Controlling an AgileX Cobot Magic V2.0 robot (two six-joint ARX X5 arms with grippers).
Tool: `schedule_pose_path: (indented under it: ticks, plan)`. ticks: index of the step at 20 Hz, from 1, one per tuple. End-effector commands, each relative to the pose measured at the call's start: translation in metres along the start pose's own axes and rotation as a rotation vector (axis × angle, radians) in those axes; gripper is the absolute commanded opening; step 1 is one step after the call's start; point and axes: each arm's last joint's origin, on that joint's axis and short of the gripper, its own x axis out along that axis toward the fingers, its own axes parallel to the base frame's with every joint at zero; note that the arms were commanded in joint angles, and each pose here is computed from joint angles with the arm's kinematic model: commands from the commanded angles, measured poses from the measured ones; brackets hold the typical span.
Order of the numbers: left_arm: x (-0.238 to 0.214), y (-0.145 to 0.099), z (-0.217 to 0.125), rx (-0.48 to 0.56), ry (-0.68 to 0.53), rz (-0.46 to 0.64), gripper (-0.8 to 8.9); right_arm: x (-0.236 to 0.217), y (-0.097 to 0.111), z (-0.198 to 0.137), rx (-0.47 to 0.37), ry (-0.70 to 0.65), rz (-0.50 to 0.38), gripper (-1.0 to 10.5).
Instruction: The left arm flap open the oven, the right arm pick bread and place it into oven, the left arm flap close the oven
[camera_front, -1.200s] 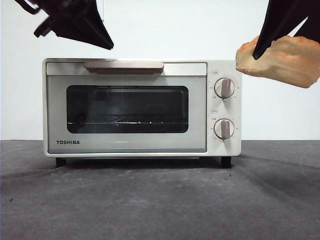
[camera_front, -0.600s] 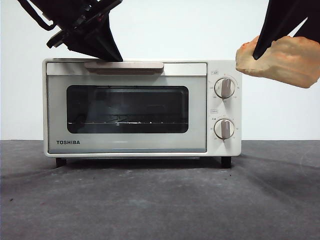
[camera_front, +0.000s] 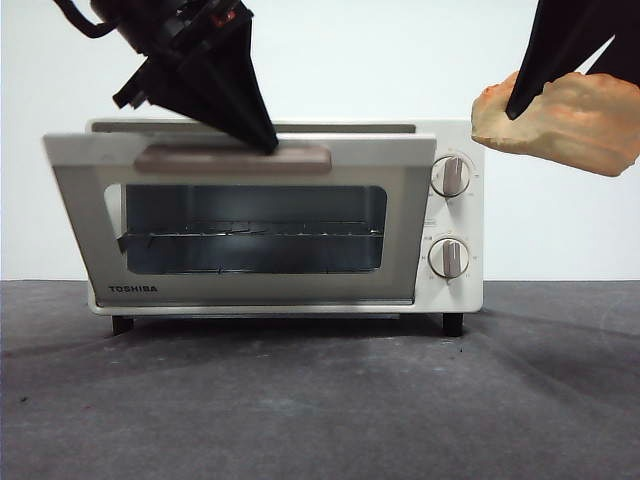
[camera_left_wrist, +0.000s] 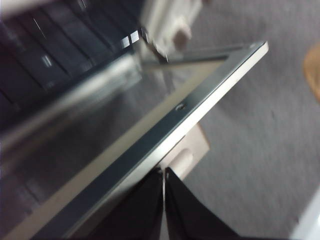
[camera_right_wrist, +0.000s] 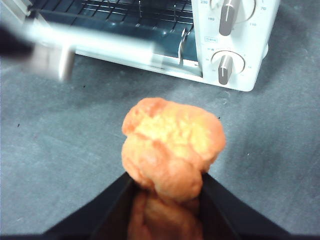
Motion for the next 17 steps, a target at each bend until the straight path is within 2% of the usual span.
schedule_pose_path:
  ticks: [1, 5, 10, 17]
  plan:
    - [0.014, -0.003, -0.011, -0.007, 0.112, 0.025, 0.16, -0.002, 0.003, 0.004, -0.022, -0.017, 0.011, 1.6]
    - [0.015, -0.013, -0.021, -0.003, 0.208, 0.007, 0.16, -0.002, 0.003, 0.004, -0.036, -0.018, 0.011, 1.6]
    - [0.014, -0.017, -0.025, -0.013, 0.257, 0.003, 0.16, -0.002, 0.003, 0.004, -0.040, -0.017, 0.011, 1.6]
    - [0.005, -0.009, -0.021, -0.042, 0.202, 0.023, 0.16, -0.002, 0.003, 0.004, -0.040, -0.014, 0.015, 1.6]
